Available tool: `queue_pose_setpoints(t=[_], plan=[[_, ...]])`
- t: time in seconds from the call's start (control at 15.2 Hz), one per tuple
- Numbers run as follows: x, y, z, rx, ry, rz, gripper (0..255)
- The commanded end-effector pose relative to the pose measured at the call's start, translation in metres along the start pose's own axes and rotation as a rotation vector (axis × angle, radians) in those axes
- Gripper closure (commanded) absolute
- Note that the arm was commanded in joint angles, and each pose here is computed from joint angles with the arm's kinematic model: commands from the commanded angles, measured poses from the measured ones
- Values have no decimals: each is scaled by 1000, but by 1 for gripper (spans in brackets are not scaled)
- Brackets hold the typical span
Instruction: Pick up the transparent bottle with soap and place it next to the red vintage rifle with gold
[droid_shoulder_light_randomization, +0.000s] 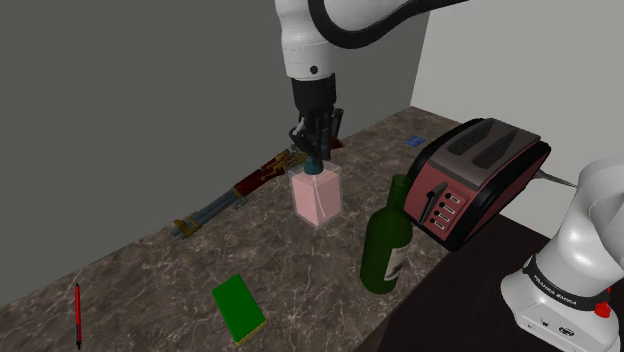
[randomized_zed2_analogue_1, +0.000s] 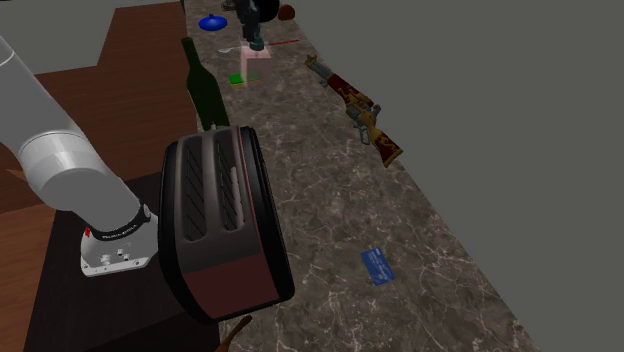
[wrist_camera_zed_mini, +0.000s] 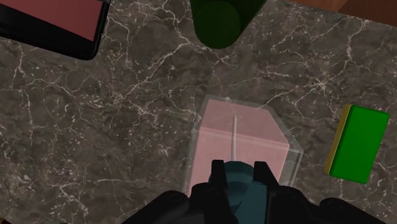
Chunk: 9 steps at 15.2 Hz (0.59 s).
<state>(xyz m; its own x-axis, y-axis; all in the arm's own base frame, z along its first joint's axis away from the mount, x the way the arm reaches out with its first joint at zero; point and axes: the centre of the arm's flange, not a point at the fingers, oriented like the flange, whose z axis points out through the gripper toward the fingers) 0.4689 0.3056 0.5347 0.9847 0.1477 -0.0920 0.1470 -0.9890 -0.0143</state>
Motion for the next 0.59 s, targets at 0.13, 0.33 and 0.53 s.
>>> queue_pose_setpoints(t=[0.13, 0.33, 0.53], plan=[[1, 1, 21, 0, 1, 0, 255], [2, 1, 36, 0, 1, 0, 255], [4, 1, 52, 0, 1, 0, 255]])
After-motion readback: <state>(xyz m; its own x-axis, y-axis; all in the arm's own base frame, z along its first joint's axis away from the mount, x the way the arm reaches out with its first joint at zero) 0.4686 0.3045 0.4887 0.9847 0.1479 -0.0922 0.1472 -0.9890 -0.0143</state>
